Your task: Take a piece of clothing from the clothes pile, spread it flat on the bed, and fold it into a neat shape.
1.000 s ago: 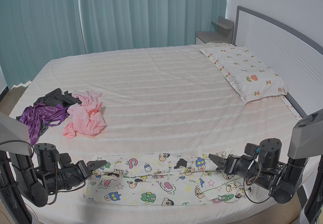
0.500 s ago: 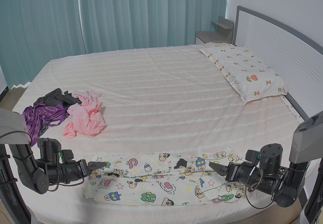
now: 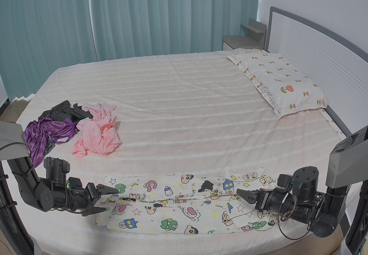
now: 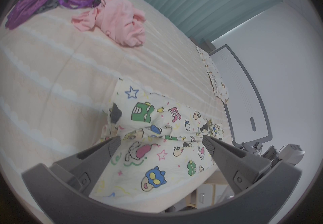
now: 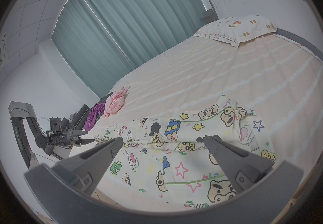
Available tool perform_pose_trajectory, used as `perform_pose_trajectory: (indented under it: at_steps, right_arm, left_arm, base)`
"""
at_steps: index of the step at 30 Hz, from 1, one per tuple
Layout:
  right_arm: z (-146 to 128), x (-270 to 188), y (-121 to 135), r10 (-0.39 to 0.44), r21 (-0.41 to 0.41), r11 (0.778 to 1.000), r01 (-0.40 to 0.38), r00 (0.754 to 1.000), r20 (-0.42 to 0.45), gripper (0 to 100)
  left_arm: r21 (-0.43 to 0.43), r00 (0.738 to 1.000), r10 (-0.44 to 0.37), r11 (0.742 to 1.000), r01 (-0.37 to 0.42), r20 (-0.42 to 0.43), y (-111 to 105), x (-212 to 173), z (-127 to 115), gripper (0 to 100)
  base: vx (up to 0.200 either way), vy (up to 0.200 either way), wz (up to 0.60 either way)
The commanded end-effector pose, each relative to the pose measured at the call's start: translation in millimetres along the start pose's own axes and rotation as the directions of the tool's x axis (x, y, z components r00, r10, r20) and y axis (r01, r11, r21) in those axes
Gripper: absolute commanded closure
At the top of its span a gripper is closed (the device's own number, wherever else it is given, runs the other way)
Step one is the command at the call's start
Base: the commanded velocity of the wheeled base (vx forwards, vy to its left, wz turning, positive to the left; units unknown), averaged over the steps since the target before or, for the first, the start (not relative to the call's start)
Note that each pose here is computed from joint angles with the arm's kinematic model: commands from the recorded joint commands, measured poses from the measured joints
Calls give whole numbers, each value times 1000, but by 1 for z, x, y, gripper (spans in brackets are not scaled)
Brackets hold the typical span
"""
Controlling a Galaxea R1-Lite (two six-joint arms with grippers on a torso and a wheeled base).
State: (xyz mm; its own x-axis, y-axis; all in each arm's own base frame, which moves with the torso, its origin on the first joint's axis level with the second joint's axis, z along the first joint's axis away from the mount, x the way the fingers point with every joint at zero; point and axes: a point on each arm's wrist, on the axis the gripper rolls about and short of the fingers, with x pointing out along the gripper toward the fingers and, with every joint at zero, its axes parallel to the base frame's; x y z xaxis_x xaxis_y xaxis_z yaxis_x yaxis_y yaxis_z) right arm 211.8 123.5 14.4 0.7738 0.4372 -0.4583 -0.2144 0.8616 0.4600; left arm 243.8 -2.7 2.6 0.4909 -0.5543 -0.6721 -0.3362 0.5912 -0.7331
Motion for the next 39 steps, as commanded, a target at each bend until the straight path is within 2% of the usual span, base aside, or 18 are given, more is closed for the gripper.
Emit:
perform_pose_trajectory:
  at_steps: [1, 7, 11, 12, 13, 15, 20, 24, 32, 39]
  right_arm:
    - [-2, 3, 0, 1, -3, 1000, -1, 1000, -2, 0]
    - [-2, 2, -1, -1, -5, 1000, 1, 1000, -2, 0]
    - [-3, 3, -1, -1, -5, 1000, 1, 1000, -2, 0]
    - [-3, 3, -1, -1, -5, 1000, 1, 1000, -2, 0]
    - [-2, 2, -1, -1, -5, 1000, 1, 1000, -2, 0]
    - [-2, 2, -1, -1, -5, 1000, 1, 1000, -2, 0]
    - [-4, 2, 0, 2, -8, 1000, -2, 1000, -8, 0]
    - [-4, 2, 0, 0, -8, 1000, 0, 1000, -6, 0]
    - [-4, 2, 0, 0, -9, 1000, 0, 1000, -6, 0]
    - [-4, 2, 1, 1, -10, 1000, -1, 1000, -7, 0]
  left_arm:
    - [-20, 999, -31, 999, 31, 8, -32, -13, 12, 0]
    - [-59, 1000, 0, 998, 1, 10, -37, -11, 21, 0]
    - [-135, 993, 117, 984, -115, 1, -43, -11, 26, 0]
    - [-135, 993, 117, 984, -115, 1, -43, -11, 26, 0]
    - [-138, 984, 176, 975, -172, 16, -44, -9, 27, 0]
    - [-143, 977, 211, 968, -204, 33, -41, -5, 28, 0]
    - [-126, 968, 246, 963, -240, 37, -45, 3, 25, 0]
    - [-107, 937, 342, 936, -334, 68, -44, 21, 21, 0]
    - [-80, 918, 390, 920, -384, 77, -46, 31, 15, 0]
    - [-94, 902, 420, 906, -412, 101, -47, 41, 16, 0]
  base:
    - [0, 0, 0]
    - [0, 0, 0]
    - [0, 0, 0]
    - [0, 0, 0]
    - [0, 0, 0]
    - [0, 0, 0]
    - [0, 0, 0]
    - [0, 0, 0]
    - [0, 0, 0]
    - [0, 0, 0]
